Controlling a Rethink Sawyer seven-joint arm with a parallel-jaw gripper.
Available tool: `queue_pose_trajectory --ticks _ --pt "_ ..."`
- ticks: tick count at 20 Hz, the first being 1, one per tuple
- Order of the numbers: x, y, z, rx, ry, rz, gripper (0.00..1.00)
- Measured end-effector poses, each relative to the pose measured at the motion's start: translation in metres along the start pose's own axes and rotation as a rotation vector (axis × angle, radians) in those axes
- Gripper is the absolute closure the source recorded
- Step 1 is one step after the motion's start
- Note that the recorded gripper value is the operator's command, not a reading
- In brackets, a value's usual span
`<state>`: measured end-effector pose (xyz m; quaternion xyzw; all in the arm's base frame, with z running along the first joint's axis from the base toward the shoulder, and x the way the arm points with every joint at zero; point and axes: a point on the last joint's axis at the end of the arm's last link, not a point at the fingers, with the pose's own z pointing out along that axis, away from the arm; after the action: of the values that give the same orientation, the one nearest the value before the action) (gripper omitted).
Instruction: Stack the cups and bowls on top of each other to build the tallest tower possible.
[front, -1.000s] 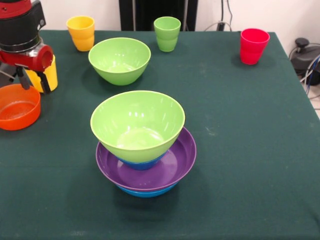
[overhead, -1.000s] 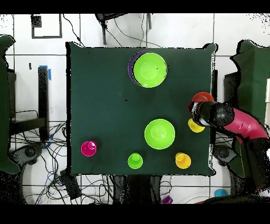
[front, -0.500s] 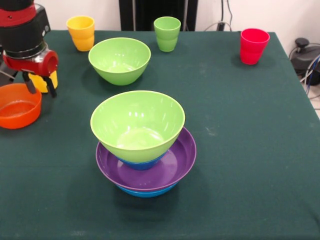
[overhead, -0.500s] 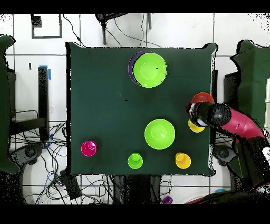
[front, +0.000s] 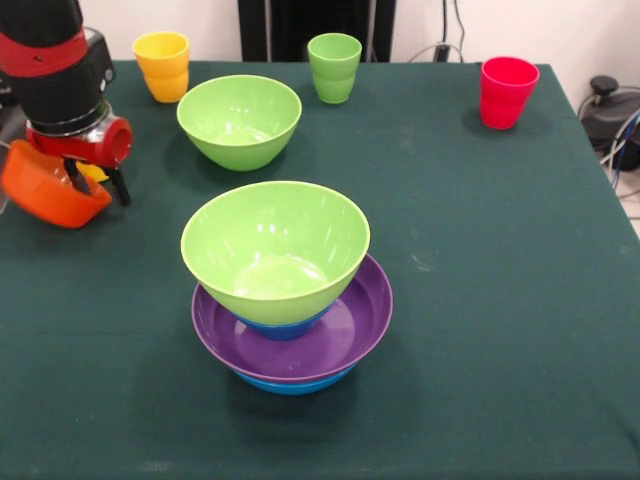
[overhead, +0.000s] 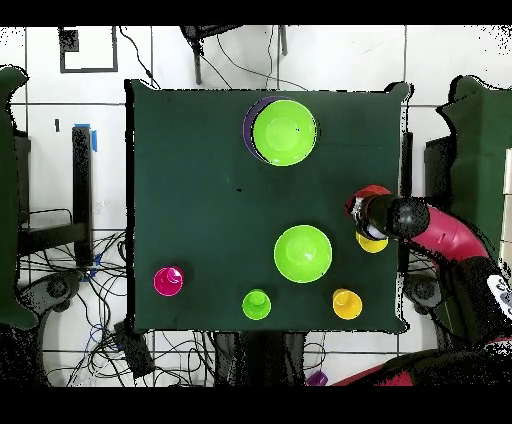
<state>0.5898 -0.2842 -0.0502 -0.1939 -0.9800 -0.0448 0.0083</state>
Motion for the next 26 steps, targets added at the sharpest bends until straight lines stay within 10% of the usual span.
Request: queue_pose_trajectory --ticks 9,10,26 --pt "-0.010 -0.003 0.003 0.000 -0.016 0.007 0.00" --pt "-0.011 -0.004 0.003 0.000 -0.018 0.008 1.00" --pt "-0.029 -0.005 -0.010 -0.004 -0.060 0.011 1.00"
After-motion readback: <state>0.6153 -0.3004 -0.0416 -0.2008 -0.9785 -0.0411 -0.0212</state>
